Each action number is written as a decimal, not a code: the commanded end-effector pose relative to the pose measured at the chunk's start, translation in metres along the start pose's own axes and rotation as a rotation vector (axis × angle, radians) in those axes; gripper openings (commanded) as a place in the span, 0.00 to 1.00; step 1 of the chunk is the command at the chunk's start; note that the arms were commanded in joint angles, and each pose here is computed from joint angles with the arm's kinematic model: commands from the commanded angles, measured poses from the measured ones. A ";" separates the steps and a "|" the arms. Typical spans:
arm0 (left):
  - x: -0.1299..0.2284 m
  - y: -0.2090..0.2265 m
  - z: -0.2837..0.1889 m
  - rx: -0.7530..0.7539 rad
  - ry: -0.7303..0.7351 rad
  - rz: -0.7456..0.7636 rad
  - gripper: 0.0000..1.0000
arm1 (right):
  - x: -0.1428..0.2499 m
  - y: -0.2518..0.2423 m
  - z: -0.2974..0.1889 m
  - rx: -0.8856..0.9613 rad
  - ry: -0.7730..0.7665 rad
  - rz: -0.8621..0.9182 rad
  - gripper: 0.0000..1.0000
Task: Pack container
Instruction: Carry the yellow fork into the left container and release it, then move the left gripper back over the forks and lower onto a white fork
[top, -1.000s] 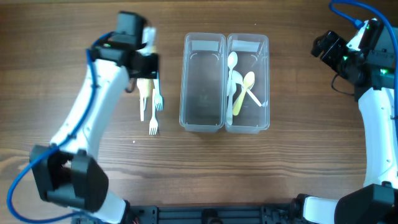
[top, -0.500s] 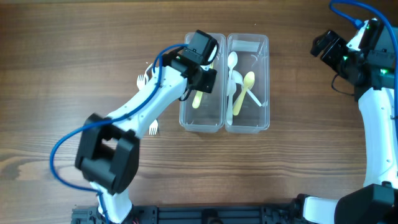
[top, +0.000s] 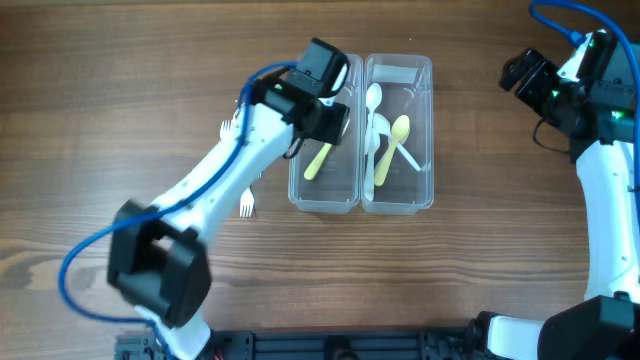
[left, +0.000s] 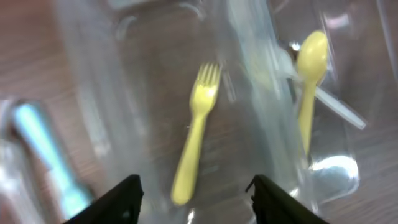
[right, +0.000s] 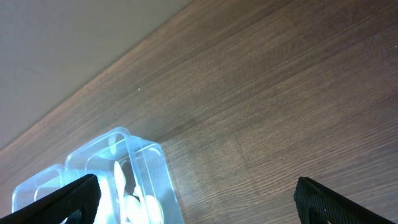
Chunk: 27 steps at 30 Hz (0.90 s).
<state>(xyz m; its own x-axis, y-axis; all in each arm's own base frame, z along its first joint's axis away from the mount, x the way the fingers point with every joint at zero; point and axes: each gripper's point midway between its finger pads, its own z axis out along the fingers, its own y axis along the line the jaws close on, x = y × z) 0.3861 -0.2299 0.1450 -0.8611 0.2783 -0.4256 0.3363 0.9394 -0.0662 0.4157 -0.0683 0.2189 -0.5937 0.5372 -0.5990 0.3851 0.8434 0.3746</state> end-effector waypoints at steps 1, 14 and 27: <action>0.010 0.063 -0.013 -0.191 0.043 -0.068 0.62 | 0.001 0.000 0.004 -0.001 0.009 0.015 1.00; 0.086 0.176 0.042 -0.223 0.187 -0.376 0.52 | 0.001 0.000 0.004 -0.001 0.009 0.014 1.00; 0.110 0.195 0.095 -0.255 0.240 -0.397 0.45 | 0.001 0.000 0.004 -0.001 0.009 0.014 1.00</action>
<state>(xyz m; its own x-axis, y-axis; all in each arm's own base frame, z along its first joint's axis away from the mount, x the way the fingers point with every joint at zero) 0.3959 -0.0408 0.0101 -0.9730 -0.0867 -0.2140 -0.0982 0.9942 0.0438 0.4157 -0.0683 0.2189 -0.5937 0.5372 -0.5990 0.3851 0.8434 0.3746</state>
